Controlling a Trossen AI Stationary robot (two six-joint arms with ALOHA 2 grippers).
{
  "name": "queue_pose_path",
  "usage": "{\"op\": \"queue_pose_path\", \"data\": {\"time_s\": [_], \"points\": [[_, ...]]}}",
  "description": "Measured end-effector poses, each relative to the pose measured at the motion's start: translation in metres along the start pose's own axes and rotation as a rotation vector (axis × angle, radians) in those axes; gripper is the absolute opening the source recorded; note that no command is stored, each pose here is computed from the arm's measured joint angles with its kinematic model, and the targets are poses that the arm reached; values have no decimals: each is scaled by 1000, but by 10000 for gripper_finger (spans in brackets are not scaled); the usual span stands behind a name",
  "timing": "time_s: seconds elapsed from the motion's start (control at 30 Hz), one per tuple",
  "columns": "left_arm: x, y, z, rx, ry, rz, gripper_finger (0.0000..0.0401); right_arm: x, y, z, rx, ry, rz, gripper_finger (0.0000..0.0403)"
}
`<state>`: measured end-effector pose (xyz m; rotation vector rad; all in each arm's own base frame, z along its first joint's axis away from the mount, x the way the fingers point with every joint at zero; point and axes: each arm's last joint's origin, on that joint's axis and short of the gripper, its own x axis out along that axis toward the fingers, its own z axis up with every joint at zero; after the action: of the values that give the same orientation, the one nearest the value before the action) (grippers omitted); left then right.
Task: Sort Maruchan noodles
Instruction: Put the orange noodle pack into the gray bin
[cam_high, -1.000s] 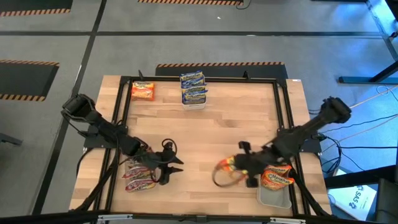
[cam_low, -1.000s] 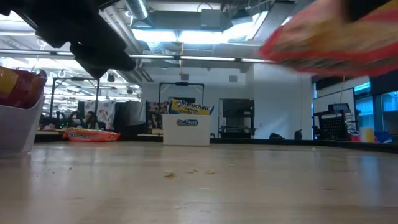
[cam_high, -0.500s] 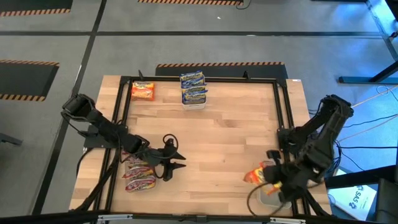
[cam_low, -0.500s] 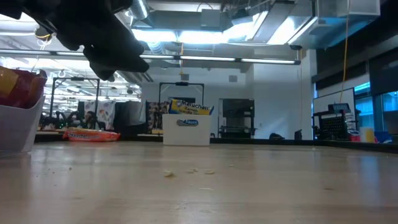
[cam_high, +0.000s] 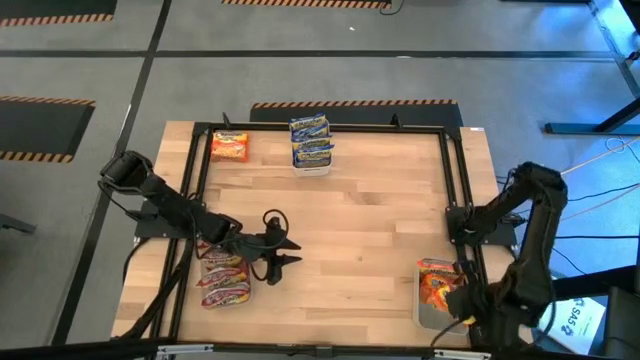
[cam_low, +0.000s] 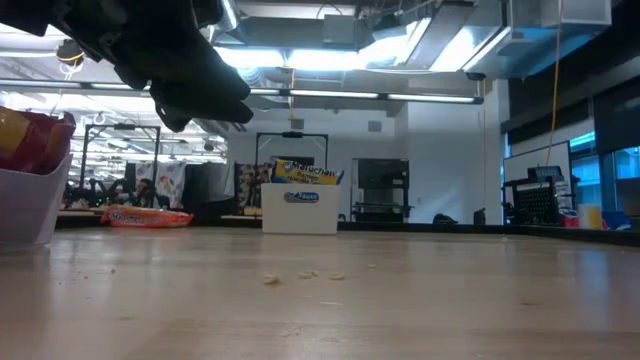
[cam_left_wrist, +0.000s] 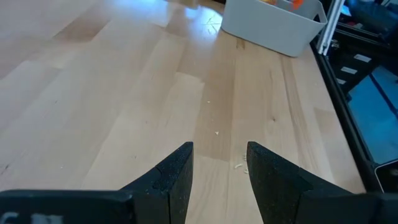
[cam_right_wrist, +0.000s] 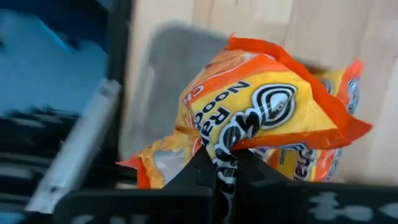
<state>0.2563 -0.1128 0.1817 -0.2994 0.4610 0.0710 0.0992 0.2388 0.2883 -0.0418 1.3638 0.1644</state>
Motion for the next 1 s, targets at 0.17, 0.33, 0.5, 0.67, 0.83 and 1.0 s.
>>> {"op": "queue_pose_path", "data": {"time_s": [0.17,0.33,0.5,0.67,0.83,1.0], "points": [[0,0,0,0,-1,2,144,30,8,0,-82,86,-103,2],[0,0,0,-1,-1,2,144,52,17,2,-183,124,-166,2],[0,0,0,-2,-1,2,144,72,23,2,-200,165,-222,2],[0,0,0,-2,-1,2,144,86,29,6,-171,217,-190,3],[0,0,0,-2,-1,1,144,94,24,15,-80,225,-213,17],[0,0,0,-2,0,0,144,94,19,22,-19,236,-212,75]]}}
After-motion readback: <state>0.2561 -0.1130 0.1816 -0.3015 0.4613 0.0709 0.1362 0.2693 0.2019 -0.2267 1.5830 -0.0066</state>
